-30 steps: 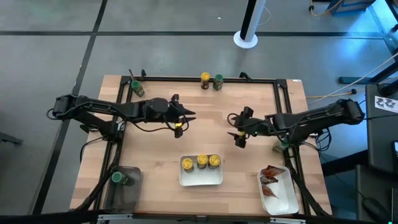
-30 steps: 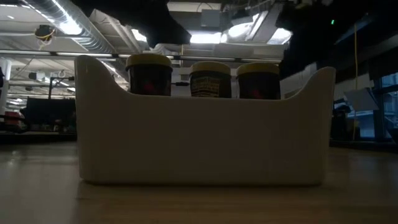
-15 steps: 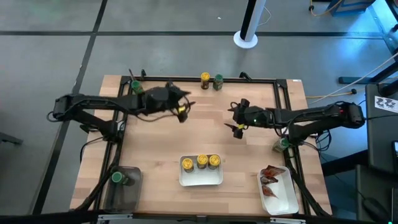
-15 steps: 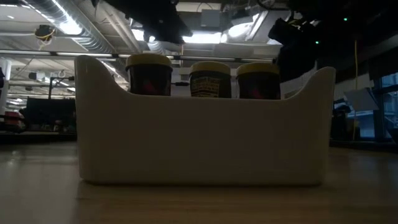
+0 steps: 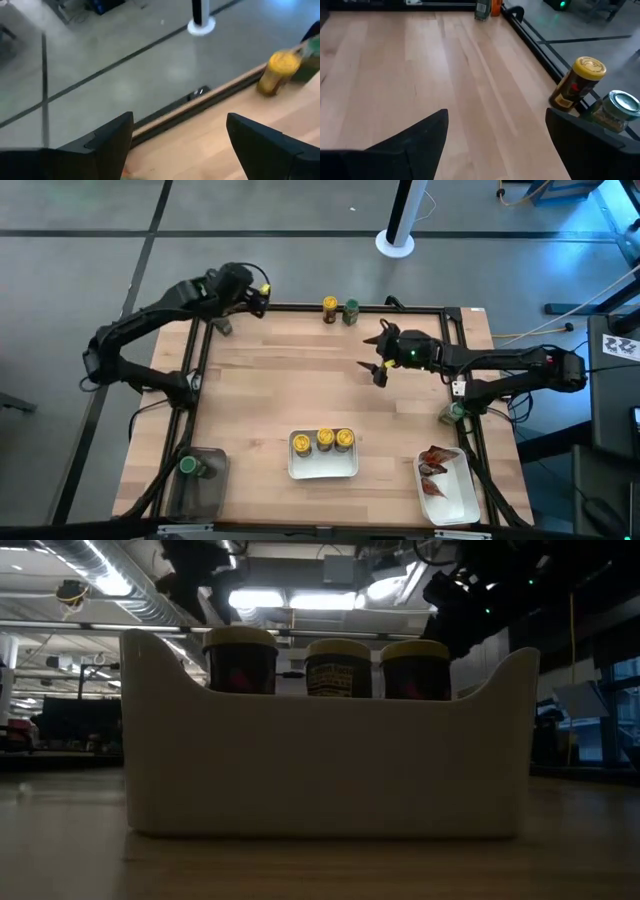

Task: Sort spices by type
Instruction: Put the top left green seasoning bottle into the black bin

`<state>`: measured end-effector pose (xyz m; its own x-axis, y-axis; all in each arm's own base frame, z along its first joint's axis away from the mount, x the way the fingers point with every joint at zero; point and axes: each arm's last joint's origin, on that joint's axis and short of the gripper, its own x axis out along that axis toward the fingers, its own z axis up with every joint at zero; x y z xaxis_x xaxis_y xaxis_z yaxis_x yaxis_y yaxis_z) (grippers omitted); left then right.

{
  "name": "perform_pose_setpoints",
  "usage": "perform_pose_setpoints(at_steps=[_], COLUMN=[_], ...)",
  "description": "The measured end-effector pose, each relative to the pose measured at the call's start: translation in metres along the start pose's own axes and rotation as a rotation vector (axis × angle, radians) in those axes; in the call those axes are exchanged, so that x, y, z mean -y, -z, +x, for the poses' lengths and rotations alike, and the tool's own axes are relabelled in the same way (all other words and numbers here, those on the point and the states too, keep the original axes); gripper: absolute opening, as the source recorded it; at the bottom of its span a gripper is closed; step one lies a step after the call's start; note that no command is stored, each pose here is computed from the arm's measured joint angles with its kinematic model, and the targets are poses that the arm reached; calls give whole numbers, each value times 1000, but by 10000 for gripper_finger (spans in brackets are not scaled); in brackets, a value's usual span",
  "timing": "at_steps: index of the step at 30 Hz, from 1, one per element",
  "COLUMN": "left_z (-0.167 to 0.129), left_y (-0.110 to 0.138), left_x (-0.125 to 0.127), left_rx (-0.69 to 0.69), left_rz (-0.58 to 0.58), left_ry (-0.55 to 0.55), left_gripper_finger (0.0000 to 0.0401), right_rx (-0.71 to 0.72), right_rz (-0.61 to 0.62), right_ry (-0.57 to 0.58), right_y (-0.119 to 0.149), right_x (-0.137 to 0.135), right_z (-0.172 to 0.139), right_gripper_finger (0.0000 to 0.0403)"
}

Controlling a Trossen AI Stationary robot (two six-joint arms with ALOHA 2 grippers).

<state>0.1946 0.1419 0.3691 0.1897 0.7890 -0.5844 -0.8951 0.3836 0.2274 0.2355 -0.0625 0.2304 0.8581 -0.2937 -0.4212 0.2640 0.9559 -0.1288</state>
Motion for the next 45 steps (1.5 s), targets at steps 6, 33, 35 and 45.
perform_pose_setpoints(at_steps=[6,33,35,45], left_z=[19,143,147,162], left_y=[9,60,63,83], left_x=[-9,-23,-22,-31], left_rx=[-133,-778,-795,-841], left_rz=[-110,-84,-91,-101], left_ry=[-108,-426,-414,-431], left_gripper_finger=[304,304,304,304], right_rx=[-1,-33,-42,-45], right_rz=[-1,-33,-34,-35], right_ry=[-14,-45,-46,-46], right_y=[0,3,4,5], right_x=[-1,-2,-2,-2], right_z=[0,0,0,0], right_gripper_finger=[333,333,333,333])
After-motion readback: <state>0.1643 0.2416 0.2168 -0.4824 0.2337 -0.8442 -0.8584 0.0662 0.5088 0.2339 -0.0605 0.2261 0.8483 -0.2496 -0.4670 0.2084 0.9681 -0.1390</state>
